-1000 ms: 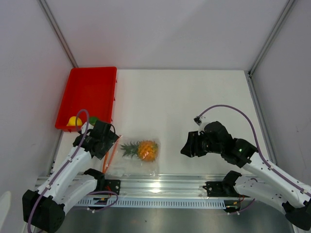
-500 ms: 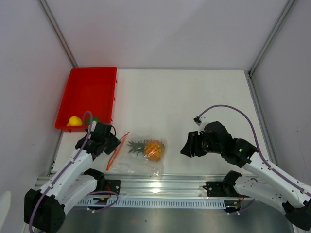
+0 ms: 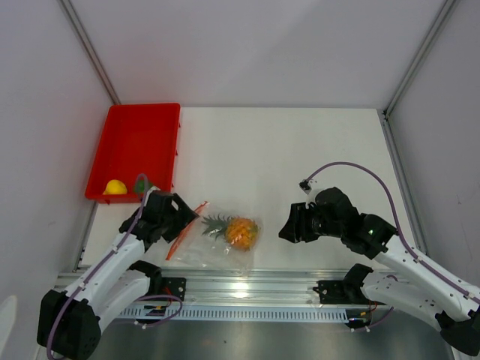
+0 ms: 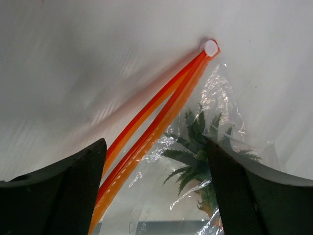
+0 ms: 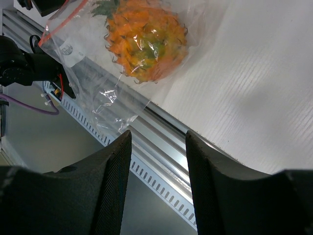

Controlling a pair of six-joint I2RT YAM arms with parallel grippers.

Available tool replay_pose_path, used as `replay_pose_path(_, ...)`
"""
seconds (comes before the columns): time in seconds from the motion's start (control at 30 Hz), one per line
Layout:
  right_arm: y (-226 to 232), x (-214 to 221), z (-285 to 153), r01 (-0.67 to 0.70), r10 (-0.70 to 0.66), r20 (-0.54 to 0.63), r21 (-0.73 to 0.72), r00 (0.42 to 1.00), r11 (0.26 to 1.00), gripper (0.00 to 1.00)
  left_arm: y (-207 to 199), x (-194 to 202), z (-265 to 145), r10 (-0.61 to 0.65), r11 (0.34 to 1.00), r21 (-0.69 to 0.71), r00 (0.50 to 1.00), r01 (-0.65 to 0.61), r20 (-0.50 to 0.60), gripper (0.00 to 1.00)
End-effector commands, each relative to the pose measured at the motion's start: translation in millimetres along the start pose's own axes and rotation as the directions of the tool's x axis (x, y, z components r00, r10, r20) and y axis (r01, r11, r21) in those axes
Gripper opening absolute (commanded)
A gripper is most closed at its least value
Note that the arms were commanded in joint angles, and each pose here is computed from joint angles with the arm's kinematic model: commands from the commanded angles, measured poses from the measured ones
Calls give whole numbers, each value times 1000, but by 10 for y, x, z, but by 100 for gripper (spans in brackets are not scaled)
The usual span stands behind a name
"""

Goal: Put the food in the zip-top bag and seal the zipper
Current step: Pick up the zipper food storage bag at the center of the board.

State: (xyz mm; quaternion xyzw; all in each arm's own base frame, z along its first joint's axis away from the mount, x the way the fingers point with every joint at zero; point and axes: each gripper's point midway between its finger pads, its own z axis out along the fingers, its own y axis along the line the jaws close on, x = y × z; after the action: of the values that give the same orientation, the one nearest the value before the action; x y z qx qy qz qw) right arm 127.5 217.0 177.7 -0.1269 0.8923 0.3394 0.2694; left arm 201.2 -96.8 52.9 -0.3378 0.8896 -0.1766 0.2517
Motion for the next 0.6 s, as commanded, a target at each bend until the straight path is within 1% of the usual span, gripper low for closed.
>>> replay_pose_path(0.0, 51, -77, 3, -1, 2, 30, -21, 1000, 1000, 50, -137, -93, -43, 33, 997, 74, 999, -36, 41, 87)
replay_pose_path(0.13, 48, -69, 11, -5, 6, 24, -19, 1000, 1000, 50, -166, -93, -63, 27, 994, 105, 998, -32, 49, 89)
replay_pose_path(0.17, 47, -71, 9, -5, 5, 27, -19, 1000, 1000, 50, -203, -95, -64, 27, 991, 132, 998, -33, 53, 89)
replay_pose_path(0.23, 45, -68, 8, -7, 7, 26, -19, 1000, 1000, 50, -269, -32, -61, 30, 983, 182, 999, -35, 26, 88)
replay_pose_path(0.27, 45, -68, 8, -5, 6, 26, -19, 1000, 1000, 50, -315, -16, -72, 34, 977, 211, 999, -37, 20, 84)
replay_pose_path(0.33, 50, -75, 2, -5, 5, 27, -19, 1000, 1000, 50, -409, 25, -73, 36, 961, 276, 999, -36, 5, 80)
replay_pose_path(0.47, 40, -65, 5, -2, 2, 24, -14, 1000, 1000, 50, -496, 26, -92, 32, 943, 331, 999, -33, 10, 69)
replay_pose_path(0.5, 36, -67, 5, -1, 2, 24, -13, 1000, 1000, 50, -505, 24, -103, 33, 940, 338, 999, -36, 14, 63)
replay_pose_path(0.57, 36, -63, 4, -2, 2, 22, -14, 1000, 1000, 50, -536, -8, -127, 30, 935, 353, 999, -39, 29, 54)
